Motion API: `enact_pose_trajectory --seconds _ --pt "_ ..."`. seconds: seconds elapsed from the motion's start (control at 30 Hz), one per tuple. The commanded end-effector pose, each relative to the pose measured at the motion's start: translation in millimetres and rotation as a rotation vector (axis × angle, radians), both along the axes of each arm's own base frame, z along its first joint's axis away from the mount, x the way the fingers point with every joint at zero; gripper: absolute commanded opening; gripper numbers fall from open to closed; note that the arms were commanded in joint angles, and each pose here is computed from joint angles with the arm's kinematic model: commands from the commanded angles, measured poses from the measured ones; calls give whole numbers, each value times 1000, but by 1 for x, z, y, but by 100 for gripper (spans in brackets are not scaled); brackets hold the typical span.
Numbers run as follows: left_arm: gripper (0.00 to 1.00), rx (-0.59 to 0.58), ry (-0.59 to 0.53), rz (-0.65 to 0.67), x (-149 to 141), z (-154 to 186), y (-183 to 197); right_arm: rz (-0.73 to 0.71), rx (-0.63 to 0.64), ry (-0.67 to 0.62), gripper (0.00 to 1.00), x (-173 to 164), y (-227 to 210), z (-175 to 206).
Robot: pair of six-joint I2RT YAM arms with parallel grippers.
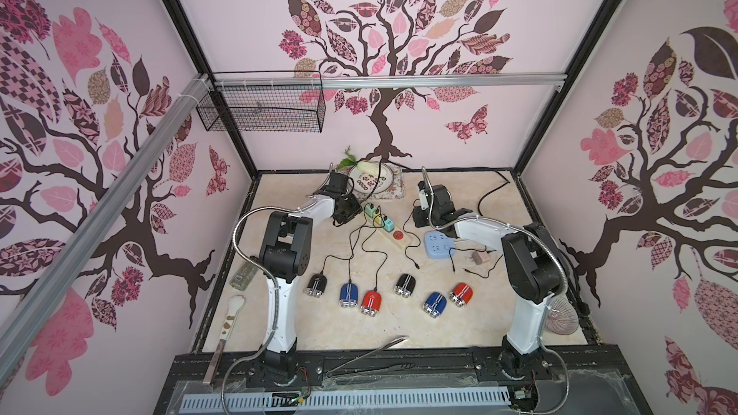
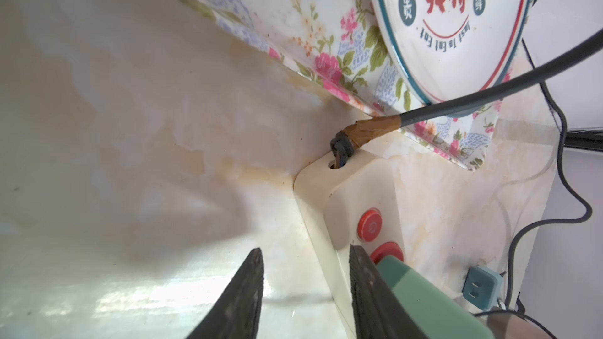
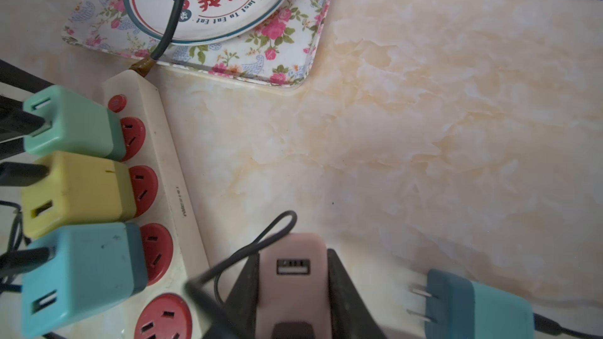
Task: Unplug the electric shaver
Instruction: Place the plug at the center of the board.
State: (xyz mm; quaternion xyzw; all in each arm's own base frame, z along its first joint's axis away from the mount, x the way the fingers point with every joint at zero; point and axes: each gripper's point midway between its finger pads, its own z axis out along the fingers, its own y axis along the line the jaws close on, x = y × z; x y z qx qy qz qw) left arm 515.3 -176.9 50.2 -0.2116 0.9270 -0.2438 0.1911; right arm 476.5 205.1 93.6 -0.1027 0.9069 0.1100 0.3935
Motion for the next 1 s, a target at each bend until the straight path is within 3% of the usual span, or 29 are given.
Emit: enact_pose_trajectory --seconds 0.0,0.57,0.97 --pt "47 9 -32 -6 -5 16 3 8 73 36 28 7 5 -4" --pt "49 8 -56 -11 -24 29 9 34 457 210 29 7 5 -34" --pt "49 34 -80 -29 -76 40 15 9 444 268 34 10 2 -55"
